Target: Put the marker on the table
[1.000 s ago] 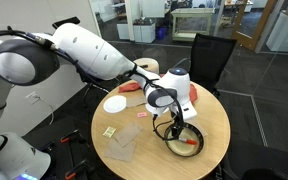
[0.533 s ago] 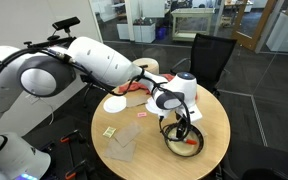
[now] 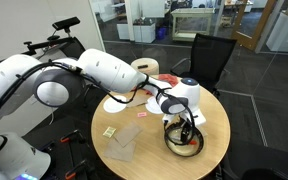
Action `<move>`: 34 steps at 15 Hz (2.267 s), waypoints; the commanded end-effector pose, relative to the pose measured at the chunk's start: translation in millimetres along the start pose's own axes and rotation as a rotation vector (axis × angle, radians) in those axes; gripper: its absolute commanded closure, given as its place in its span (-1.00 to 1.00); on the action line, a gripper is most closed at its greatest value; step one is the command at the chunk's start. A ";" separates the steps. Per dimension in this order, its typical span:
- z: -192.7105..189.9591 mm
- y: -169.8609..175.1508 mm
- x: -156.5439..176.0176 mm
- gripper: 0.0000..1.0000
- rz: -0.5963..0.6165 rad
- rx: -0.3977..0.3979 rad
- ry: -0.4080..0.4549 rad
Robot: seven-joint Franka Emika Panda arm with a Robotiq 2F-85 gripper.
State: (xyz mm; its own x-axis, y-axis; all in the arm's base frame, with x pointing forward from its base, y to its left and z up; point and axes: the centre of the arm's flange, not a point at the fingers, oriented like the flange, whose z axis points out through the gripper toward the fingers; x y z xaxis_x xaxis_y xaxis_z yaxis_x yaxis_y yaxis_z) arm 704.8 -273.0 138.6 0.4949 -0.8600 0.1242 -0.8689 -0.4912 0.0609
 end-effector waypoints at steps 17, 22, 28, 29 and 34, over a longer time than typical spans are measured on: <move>0.5 3.0 12.9 0.88 -0.002 0.026 0.015; -39.6 12.2 4.0 0.88 0.008 0.079 0.071; -85.5 22.1 -13.5 0.88 0.002 0.159 0.150; -93.1 23.2 -21.3 0.88 -0.011 0.176 0.163; -123.9 22.2 -58.8 0.88 -0.097 0.252 0.225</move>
State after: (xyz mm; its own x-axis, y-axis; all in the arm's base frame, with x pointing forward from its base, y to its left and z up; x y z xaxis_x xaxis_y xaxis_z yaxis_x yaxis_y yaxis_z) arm 695.4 -245.4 231.0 0.4973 -0.8002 0.3352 -0.8148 -0.5635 -0.1362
